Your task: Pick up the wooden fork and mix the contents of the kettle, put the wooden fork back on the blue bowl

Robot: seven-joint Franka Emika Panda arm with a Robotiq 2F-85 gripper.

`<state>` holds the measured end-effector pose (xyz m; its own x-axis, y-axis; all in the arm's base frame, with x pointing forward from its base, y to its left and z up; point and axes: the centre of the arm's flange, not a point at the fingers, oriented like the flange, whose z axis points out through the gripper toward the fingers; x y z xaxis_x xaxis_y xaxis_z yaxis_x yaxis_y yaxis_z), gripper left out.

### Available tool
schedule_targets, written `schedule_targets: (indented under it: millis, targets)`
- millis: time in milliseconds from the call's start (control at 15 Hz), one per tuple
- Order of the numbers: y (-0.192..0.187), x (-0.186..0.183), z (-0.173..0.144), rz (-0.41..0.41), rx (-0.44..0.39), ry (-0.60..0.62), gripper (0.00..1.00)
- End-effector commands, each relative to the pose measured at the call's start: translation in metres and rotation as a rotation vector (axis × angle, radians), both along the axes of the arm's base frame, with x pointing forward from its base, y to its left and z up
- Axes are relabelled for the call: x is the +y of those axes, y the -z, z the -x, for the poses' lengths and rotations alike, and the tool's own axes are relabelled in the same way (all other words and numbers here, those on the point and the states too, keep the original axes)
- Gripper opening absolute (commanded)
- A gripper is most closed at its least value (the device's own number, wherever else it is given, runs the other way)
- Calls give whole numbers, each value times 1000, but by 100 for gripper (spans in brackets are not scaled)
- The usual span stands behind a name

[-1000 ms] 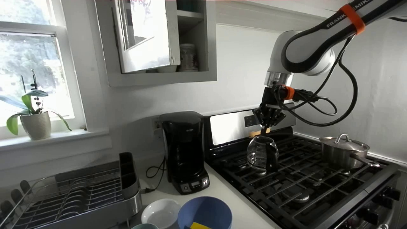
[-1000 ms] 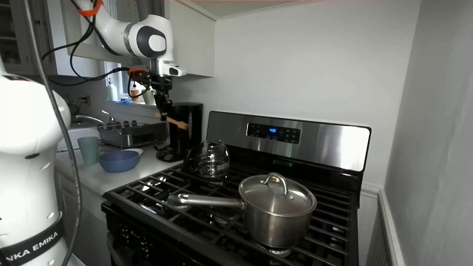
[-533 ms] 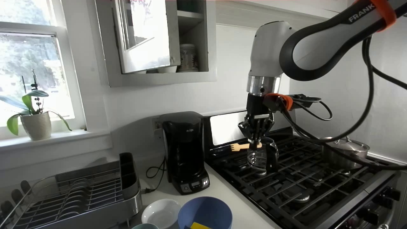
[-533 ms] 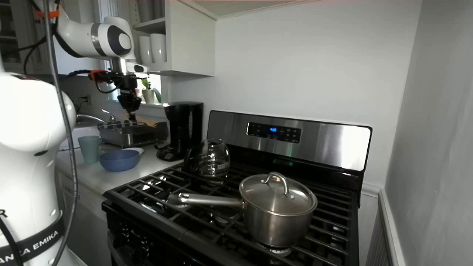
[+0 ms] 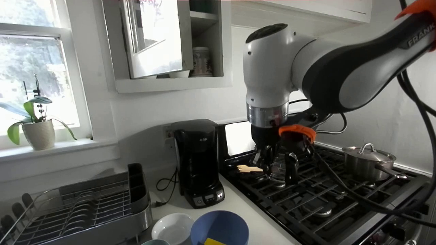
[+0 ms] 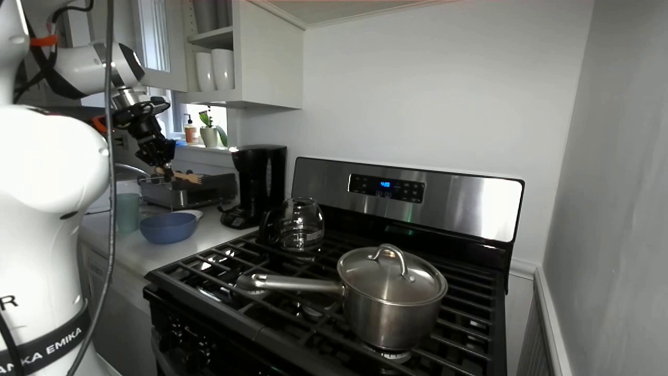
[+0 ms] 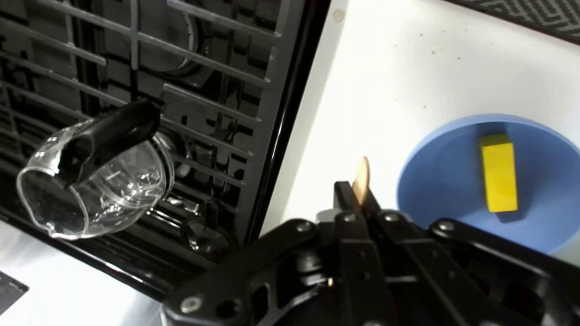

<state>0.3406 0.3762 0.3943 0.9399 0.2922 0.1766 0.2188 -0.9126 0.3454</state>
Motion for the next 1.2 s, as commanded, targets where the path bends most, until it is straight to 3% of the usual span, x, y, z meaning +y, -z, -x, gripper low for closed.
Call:
schedule_targets:
  millis: [0, 200, 400, 467, 533, 933, 1133]
  targets:
    - [30, 49, -10, 144, 2, -86, 1]
    - [58, 75, -4, 284, 18, -165, 1]
    - [81, 98, 3, 372, 0, -266, 1]
    - [85, 105, 4, 387, 15, -296, 1]
    - [78, 77, 16, 341, 13, -251, 3]
    - [90, 92, 13, 364, 26, -279, 3]
    - [114, 101, 8, 432, -31, -309, 1]
